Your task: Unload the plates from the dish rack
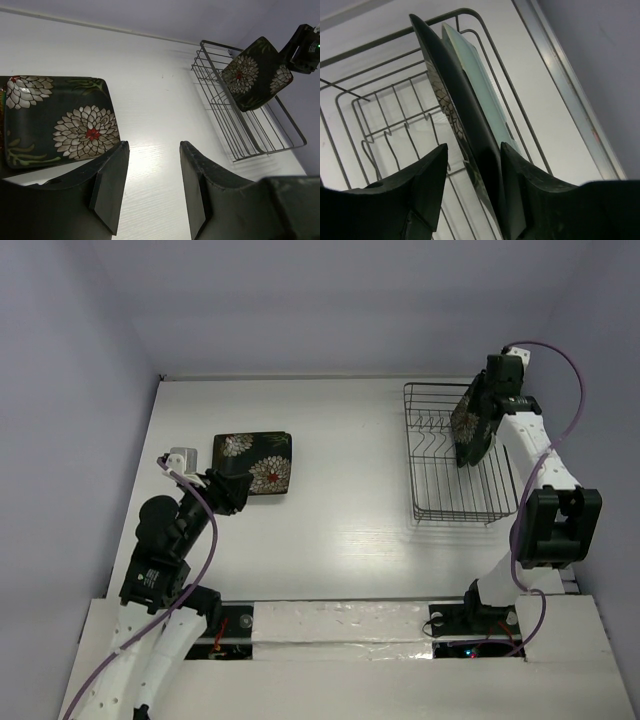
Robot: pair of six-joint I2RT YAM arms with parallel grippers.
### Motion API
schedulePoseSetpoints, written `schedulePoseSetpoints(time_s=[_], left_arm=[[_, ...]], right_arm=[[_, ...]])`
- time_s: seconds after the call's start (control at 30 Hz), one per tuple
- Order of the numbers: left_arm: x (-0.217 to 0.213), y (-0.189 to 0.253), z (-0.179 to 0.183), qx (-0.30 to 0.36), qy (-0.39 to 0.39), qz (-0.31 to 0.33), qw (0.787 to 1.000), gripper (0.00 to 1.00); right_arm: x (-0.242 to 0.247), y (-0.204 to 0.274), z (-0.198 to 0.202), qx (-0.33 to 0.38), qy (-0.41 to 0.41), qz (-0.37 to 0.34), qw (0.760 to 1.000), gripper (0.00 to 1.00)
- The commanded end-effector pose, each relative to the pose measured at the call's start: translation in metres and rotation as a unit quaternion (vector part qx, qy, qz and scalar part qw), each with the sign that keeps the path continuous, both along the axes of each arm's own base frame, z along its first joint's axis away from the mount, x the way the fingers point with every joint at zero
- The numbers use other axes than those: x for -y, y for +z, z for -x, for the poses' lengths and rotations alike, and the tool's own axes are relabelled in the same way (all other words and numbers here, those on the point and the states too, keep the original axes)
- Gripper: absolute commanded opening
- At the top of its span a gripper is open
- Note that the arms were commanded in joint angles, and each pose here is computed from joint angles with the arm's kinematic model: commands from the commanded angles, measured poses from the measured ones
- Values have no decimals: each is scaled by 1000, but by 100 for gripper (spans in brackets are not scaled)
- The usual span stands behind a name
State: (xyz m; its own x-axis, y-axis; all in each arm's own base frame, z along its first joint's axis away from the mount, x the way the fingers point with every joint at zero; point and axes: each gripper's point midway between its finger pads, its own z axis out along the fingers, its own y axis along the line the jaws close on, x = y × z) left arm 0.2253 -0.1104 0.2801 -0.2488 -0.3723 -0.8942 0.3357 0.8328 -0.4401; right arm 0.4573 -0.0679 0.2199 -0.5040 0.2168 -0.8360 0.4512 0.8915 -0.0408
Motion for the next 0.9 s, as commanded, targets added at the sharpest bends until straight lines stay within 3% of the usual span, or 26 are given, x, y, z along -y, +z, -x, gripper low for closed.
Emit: schedulePoseSetpoints(time_s=[0.0, 0.07, 0.1, 0.3, 0.77, 0.87], left_arm=[[-1, 4, -1, 16, 3, -2, 1000, 42], [-1, 3, -1, 14, 4, -2, 1000, 42], [-1, 2, -2, 13, 4, -3, 1000, 42], [-1, 1, -3, 10, 4, -1, 1000, 42], [-1, -2, -6, 5, 7, -2, 1000, 42], [-1, -2, -6, 6, 7, -2, 1000, 42]], right_arm=[[-5, 17, -13, 23, 23, -8, 999, 51], [-6, 10, -14, 22, 24, -12, 999, 41], [-6, 8, -14, 21, 23, -13, 999, 30], [-9, 31, -12, 54, 36, -10, 998, 1], [-39, 146, 27, 203, 100, -40, 973, 0], [-43, 154, 31, 206, 107, -41, 972, 0]])
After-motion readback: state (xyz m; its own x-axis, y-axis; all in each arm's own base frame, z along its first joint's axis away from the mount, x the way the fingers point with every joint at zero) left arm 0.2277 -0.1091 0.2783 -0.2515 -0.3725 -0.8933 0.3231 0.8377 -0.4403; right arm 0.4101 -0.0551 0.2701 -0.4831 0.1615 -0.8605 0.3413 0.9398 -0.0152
